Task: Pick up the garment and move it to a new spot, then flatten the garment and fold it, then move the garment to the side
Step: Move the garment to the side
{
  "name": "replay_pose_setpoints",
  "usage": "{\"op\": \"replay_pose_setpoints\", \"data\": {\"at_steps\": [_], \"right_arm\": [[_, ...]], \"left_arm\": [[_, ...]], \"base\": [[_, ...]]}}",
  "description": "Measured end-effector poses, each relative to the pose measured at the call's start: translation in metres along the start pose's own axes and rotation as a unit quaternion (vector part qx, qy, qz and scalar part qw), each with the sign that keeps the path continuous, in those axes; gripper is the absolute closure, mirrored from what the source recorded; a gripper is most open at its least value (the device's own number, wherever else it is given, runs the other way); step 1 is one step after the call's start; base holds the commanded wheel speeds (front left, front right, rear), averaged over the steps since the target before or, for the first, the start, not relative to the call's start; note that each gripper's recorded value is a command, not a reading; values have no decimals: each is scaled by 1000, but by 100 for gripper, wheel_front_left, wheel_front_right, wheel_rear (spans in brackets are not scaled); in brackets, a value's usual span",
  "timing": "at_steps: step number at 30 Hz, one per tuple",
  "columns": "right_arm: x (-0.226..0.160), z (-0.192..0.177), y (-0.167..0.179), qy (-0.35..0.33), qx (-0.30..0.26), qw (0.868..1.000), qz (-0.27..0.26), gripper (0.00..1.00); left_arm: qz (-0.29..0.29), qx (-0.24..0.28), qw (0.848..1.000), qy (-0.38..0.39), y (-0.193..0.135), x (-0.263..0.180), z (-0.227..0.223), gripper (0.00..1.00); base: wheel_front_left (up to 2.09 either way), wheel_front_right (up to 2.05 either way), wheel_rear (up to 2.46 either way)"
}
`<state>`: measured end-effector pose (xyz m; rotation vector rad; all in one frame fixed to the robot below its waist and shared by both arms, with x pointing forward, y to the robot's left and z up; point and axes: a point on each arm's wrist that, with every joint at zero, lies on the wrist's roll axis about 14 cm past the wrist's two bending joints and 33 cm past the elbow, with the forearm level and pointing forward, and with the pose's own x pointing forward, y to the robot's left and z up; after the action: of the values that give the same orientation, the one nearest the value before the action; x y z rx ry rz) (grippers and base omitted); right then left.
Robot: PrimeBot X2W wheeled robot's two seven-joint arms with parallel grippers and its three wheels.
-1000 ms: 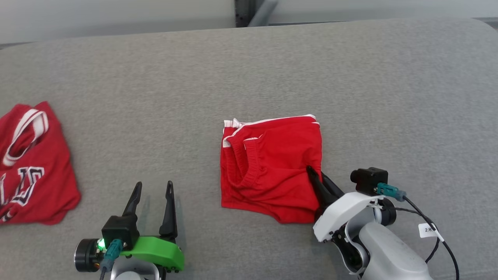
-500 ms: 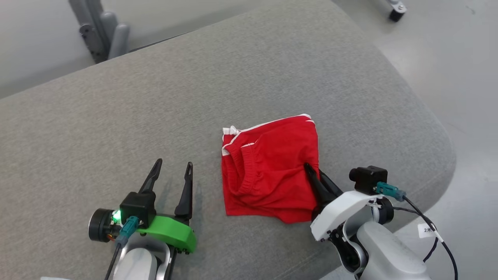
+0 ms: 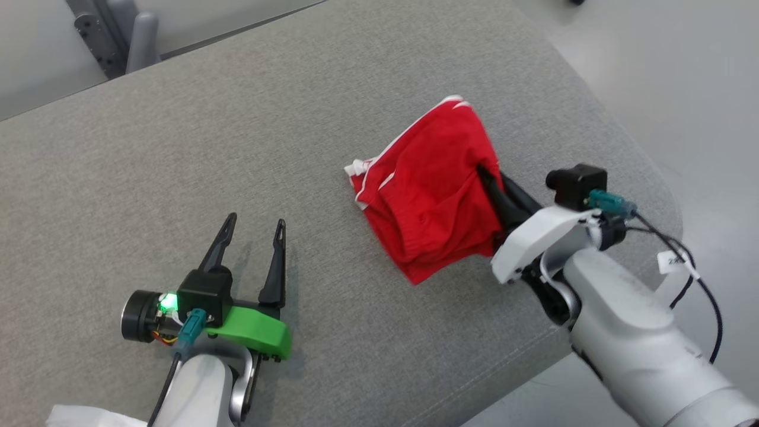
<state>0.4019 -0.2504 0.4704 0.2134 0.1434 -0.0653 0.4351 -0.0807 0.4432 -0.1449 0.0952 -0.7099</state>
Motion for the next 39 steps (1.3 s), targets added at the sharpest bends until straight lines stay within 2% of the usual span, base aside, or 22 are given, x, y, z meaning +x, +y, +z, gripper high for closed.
{"op": "replay_pose_setpoints", "data": {"at_steps": [3, 9, 18, 19, 20, 24, 27, 31, 35, 39], "right_arm": [[21, 16, -18, 1, -42, 999, -6, 100], [59, 26, -68, 33, -102, 993, -52, 100], [100, 21, -150, 87, -173, 971, -137, 100], [105, 20, -154, 88, -176, 970, -141, 61], [112, 13, -156, 98, -187, 967, -142, 0], [120, -5, -154, 108, -181, 967, -143, 0], [124, 5, -148, 79, -170, 972, -140, 0], [132, 18, -99, 21, -158, 984, -86, 0], [115, 23, -73, -7, -157, 986, -60, 0], [95, 21, -35, -29, -133, 990, -24, 0]], "left_arm": [[14, 13, 1000, -14, 14, 2, 9, 0], [65, 26, 997, -19, 57, -7, 8, 0], [164, 27, 986, 16, 127, -45, -22, 0], [171, 26, 985, 22, 131, -49, -26, 0], [184, 25, 982, 32, 139, -57, -33, 0], [204, 21, 978, 42, 150, -68, -40, 0], [213, 20, 976, 44, 152, -74, -39, 0], [231, 18, 971, 52, 155, -89, -40, 0], [237, 18, 970, 44, 151, -97, -29, 0], [245, 18, 969, 31, 146, -106, -15, 0]], "base": [[0, 0, 0], [0, 0, 0], [0, 0, 0], [0, 0, 0], [0, 0, 0], [0, 0, 0], [0, 0, 0], [0, 0, 0], [0, 0, 0], [0, 0, 0]]}}
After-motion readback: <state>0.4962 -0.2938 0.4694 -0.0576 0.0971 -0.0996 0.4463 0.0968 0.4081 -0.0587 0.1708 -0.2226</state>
